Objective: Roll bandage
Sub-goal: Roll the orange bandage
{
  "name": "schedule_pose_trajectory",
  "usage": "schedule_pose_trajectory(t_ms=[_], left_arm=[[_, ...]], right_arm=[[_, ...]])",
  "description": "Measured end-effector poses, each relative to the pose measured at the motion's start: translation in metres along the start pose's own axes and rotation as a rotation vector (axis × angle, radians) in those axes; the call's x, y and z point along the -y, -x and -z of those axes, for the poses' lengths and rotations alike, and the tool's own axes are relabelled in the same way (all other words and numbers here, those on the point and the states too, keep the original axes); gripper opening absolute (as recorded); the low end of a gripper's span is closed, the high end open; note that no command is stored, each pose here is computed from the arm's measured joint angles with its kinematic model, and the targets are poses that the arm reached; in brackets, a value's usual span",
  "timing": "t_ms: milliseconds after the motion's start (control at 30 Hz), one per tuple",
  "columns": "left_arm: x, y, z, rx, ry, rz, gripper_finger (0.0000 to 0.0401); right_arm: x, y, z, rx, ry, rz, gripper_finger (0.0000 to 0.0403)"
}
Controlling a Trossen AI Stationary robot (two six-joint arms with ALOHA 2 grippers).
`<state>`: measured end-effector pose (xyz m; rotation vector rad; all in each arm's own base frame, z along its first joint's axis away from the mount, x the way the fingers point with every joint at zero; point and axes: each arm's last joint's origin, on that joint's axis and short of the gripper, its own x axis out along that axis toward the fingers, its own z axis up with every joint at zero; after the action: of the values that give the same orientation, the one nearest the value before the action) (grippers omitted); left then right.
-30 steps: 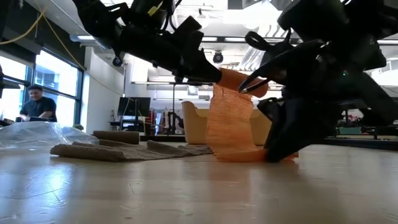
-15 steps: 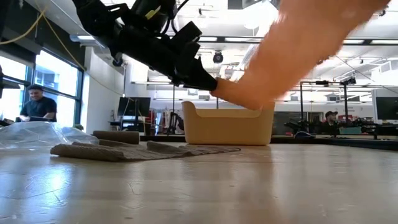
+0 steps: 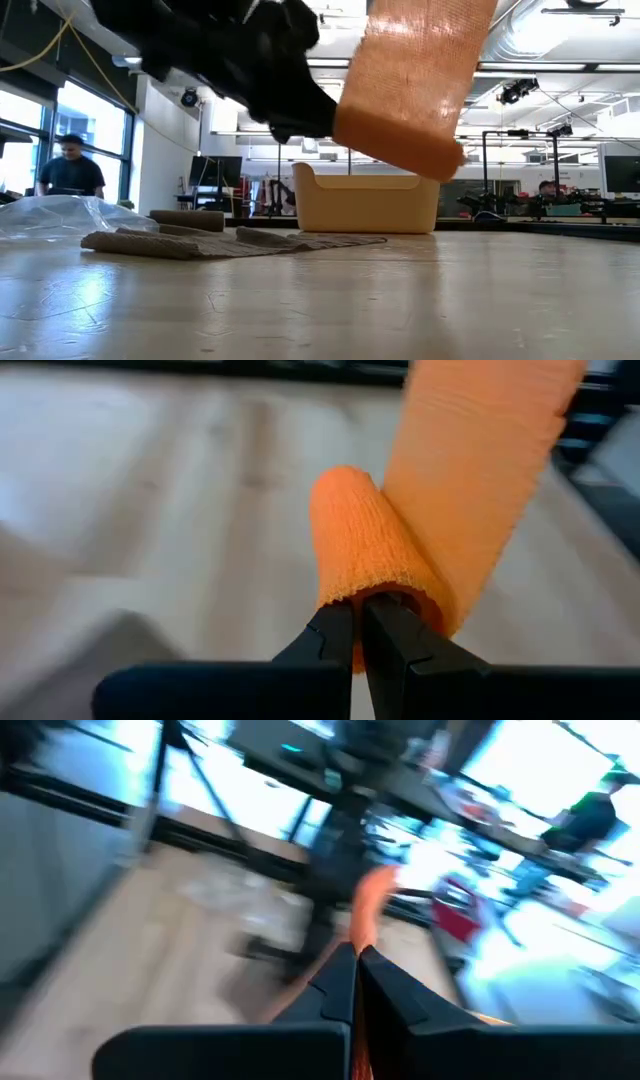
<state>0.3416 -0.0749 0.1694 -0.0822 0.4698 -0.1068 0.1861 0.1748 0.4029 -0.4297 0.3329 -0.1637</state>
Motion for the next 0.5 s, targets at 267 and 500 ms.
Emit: schedule_pose_trajectory(t_ms=[267, 500], left_arm=[[0.081, 0.024, 0.005, 0.055, 0.059, 0.084, 0.0001], [0.119, 0.054, -0.011, 0.264, 0.057, 0.027, 0.0001]], right_arm=[[0.066, -0.044, 0.021, -0.285, 0.004, 0.150, 0.0000], [0.066, -0.113, 0.092, -0.423, 0.013, -0.042, 0.0000]])
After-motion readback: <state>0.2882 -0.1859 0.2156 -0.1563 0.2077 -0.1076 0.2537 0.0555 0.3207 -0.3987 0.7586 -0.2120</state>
